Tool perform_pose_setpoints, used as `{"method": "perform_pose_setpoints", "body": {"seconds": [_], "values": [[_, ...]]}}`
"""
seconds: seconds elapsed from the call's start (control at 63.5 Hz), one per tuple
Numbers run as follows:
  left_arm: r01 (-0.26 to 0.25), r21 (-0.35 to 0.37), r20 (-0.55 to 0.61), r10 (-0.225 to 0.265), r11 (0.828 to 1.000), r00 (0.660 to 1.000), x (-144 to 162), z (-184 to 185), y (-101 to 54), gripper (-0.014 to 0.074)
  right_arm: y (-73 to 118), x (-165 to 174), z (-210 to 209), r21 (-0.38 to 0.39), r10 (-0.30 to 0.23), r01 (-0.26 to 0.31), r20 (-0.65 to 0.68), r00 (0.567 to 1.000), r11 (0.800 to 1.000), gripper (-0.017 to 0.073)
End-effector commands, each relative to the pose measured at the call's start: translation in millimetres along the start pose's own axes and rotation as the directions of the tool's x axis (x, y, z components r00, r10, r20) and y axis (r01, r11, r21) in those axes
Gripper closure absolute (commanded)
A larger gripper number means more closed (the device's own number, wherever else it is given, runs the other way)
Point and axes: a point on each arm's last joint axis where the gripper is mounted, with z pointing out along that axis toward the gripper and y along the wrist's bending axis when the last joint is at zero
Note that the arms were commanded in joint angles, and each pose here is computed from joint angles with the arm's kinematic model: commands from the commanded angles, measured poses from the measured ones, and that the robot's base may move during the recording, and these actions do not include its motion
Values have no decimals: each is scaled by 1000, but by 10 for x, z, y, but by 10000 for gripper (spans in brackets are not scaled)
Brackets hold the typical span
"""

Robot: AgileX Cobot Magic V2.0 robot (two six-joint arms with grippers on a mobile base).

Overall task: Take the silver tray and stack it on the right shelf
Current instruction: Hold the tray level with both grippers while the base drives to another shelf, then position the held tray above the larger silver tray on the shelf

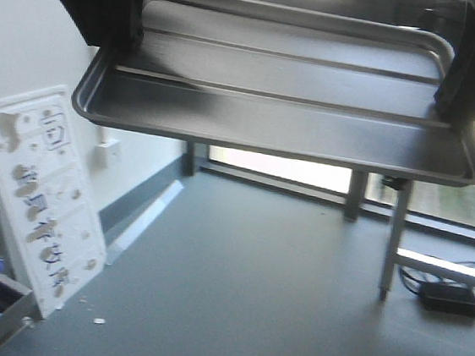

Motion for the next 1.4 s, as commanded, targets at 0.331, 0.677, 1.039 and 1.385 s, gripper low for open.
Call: {"method": "perform_pose_setpoints", "body": {"seconds": [0.331, 0.677, 1.039, 1.385], "values": [[-13, 7, 75, 12, 1000, 997, -79, -196, 49, 687, 13, -129, -186, -24, -34, 37, 118, 992, 999, 503], [-13, 7, 75, 12, 1000, 997, -79, -196, 49, 687, 13, -129, -186, -24, -34, 37, 118, 992, 999, 503], [-13, 7, 75, 12, 1000, 997, -79, -196, 49, 687, 13, -129, -186, -24, -34, 37, 118, 992, 999, 503], [-13, 7, 75, 12, 1000, 997, -79, -196, 49, 687, 13, -129, -186, -24, -34, 37, 118, 992, 999, 503]]}}
